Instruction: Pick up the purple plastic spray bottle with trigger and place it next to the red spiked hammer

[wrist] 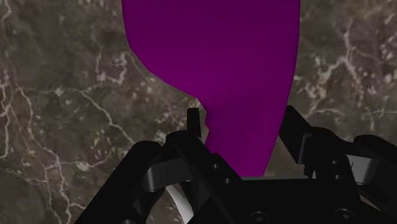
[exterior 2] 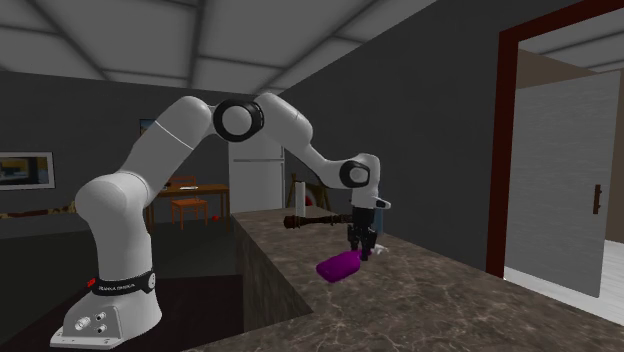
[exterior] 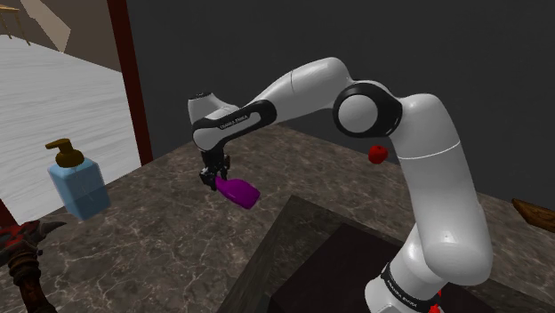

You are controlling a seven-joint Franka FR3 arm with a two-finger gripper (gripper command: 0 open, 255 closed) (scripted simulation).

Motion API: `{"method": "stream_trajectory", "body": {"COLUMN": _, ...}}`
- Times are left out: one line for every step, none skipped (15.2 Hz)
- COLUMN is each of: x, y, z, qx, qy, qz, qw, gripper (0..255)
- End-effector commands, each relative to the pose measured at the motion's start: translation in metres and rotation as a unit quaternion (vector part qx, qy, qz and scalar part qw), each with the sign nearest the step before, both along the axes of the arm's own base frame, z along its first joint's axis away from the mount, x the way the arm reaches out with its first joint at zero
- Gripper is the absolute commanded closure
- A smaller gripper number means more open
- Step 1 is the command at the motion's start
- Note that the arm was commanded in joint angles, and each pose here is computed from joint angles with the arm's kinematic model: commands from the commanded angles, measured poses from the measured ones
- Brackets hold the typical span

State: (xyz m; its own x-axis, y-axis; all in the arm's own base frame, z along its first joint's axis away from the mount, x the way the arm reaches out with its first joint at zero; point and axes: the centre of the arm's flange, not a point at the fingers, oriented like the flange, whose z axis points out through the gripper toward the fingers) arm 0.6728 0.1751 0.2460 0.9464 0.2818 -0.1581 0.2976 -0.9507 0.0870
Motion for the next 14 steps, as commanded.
{"method": "stream_trajectory", "body": {"x": 0.0, "y": 0.0, "z": 0.01, "qx": 0.0, "qy": 0.0, "qz": 0.0, "qw": 1.0, "gripper": 255}}
{"method": "stream_trajectory", "body": {"x": 0.0, "y": 0.0, "z": 0.015, "qx": 0.0, "qy": 0.0, "qz": 0.0, "qw": 1.0, "gripper": 255}}
{"method": "stream_trajectory", "body": {"x": 0.0, "y": 0.0, "z": 0.021, "qx": 0.0, "qy": 0.0, "qz": 0.0, "qw": 1.0, "gripper": 255}}
{"method": "stream_trajectory", "body": {"x": 0.0, "y": 0.0, "z": 0.026, "qx": 0.0, "qy": 0.0, "qz": 0.0, "qw": 1.0, "gripper": 255}}
{"method": "stream_trajectory", "body": {"x": 0.0, "y": 0.0, "z": 0.031, "qx": 0.0, "qy": 0.0, "qz": 0.0, "qw": 1.0, "gripper": 255}}
{"method": "stream_trajectory", "body": {"x": 0.0, "y": 0.0, "z": 0.036, "qx": 0.0, "qy": 0.0, "qz": 0.0, "qw": 1.0, "gripper": 255}}
{"method": "stream_trajectory", "body": {"x": 0.0, "y": 0.0, "z": 0.042, "qx": 0.0, "qy": 0.0, "qz": 0.0, "qw": 1.0, "gripper": 255}}
{"method": "stream_trajectory", "body": {"x": 0.0, "y": 0.0, "z": 0.047, "qx": 0.0, "qy": 0.0, "qz": 0.0, "qw": 1.0, "gripper": 255}}
{"method": "stream_trajectory", "body": {"x": 0.0, "y": 0.0, "z": 0.052, "qx": 0.0, "qy": 0.0, "qz": 0.0, "qw": 1.0, "gripper": 255}}
{"method": "stream_trajectory", "body": {"x": 0.0, "y": 0.0, "z": 0.058, "qx": 0.0, "qy": 0.0, "qz": 0.0, "qw": 1.0, "gripper": 255}}
{"method": "stream_trajectory", "body": {"x": 0.0, "y": 0.0, "z": 0.063, "qx": 0.0, "qy": 0.0, "qz": 0.0, "qw": 1.0, "gripper": 255}}
{"method": "stream_trajectory", "body": {"x": 0.0, "y": 0.0, "z": 0.068, "qx": 0.0, "qy": 0.0, "qz": 0.0, "qw": 1.0, "gripper": 255}}
{"method": "stream_trajectory", "body": {"x": 0.0, "y": 0.0, "z": 0.073, "qx": 0.0, "qy": 0.0, "qz": 0.0, "qw": 1.0, "gripper": 255}}
{"method": "stream_trajectory", "body": {"x": 0.0, "y": 0.0, "z": 0.079, "qx": 0.0, "qy": 0.0, "qz": 0.0, "qw": 1.0, "gripper": 255}}
